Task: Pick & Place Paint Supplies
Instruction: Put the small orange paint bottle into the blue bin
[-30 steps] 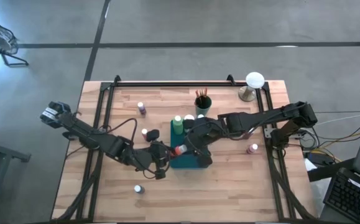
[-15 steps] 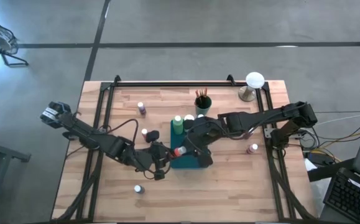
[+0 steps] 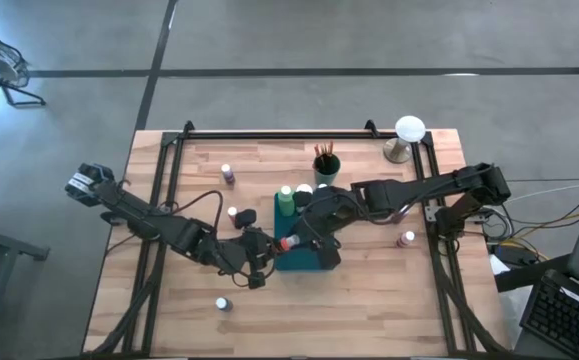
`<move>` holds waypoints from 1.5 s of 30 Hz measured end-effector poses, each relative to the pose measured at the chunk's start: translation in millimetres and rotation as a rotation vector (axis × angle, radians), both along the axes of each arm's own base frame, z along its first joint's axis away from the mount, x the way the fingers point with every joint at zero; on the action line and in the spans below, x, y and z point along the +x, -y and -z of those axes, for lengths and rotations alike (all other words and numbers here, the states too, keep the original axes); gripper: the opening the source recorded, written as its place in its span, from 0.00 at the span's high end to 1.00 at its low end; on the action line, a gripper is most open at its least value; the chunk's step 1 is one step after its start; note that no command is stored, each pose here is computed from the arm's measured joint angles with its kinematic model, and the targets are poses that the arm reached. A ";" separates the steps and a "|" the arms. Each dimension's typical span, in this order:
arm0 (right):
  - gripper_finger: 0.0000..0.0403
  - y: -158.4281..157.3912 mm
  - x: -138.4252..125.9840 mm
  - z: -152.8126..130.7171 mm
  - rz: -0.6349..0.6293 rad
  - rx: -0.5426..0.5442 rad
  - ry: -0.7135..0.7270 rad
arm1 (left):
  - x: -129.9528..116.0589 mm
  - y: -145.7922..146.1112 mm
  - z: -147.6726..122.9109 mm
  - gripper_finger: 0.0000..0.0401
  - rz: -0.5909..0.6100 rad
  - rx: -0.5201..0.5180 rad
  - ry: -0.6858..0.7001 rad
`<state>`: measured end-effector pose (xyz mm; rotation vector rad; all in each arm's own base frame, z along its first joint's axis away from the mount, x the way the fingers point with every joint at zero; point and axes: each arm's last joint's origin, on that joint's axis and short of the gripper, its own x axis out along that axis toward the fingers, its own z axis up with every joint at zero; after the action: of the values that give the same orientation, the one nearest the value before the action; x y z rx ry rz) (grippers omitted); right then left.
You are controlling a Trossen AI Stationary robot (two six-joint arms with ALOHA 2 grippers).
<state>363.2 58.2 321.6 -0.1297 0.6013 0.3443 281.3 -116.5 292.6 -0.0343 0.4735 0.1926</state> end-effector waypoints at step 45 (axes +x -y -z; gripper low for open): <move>0.71 15.1 -29.1 12.3 0.615 0.106 -0.443 | -31.0 -21.5 7.2 0.25 -0.366 0.025 -0.106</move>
<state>334.1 43.1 309.3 0.2406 1.0208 -0.2022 250.3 -95.0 285.4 -0.0870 0.5685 0.5616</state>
